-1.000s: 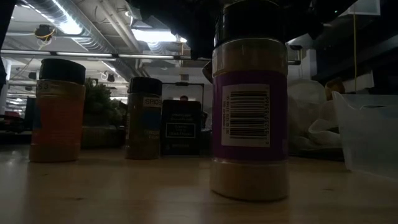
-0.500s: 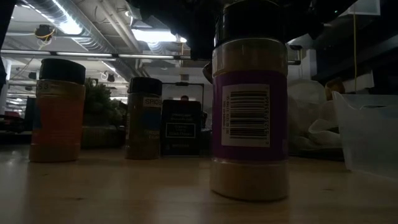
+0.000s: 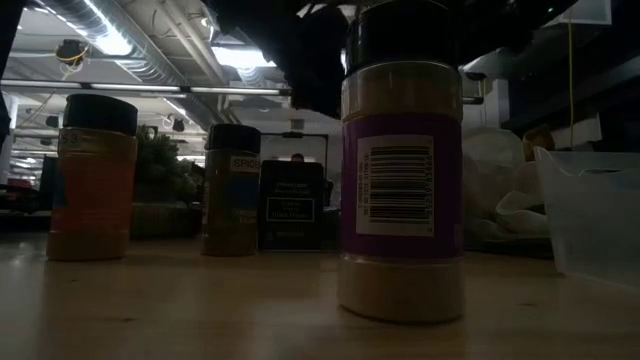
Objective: Sort spices by type
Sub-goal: Put the black seasoning bottle into the transparent bin
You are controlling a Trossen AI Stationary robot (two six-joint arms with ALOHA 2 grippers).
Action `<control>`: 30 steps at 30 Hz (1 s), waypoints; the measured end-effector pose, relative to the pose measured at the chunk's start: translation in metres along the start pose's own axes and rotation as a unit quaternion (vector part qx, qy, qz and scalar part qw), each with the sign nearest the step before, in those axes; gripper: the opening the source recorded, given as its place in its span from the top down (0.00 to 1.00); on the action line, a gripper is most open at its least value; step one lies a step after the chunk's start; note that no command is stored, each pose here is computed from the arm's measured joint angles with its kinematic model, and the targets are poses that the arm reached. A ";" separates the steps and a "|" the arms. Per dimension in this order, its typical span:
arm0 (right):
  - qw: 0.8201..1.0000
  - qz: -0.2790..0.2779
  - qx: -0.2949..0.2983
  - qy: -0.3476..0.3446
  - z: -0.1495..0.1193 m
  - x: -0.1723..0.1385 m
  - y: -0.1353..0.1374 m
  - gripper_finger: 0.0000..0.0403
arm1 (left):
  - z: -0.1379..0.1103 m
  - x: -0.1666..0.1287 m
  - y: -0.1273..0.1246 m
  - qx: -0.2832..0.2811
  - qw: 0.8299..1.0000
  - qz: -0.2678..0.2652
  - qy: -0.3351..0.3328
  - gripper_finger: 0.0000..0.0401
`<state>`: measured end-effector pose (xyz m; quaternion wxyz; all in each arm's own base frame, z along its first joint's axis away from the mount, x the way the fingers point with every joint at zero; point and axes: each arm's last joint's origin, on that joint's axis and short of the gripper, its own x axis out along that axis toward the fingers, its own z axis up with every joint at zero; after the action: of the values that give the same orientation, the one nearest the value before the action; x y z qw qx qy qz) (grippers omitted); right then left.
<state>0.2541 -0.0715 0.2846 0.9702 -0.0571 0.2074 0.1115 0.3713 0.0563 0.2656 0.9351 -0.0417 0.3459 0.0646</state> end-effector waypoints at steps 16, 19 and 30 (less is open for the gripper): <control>0.986 0.110 0.063 0.110 0.051 -0.028 0.056 0.49 | -0.003 -0.005 0.006 0.015 1.000 0.008 0.020 0.34; 0.982 0.118 0.073 0.125 0.060 -0.030 0.073 0.49 | -0.003 -0.005 0.004 0.017 1.000 0.007 0.020 0.34; 0.953 0.122 0.135 0.244 0.053 -0.016 0.145 0.49 | -0.002 -0.005 -0.008 0.036 0.999 -0.006 0.011 0.34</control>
<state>0.2254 0.0742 0.3301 0.8678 0.0743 0.4563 0.1824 0.3680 0.0477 0.2678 0.9326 -0.0106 0.3579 0.0462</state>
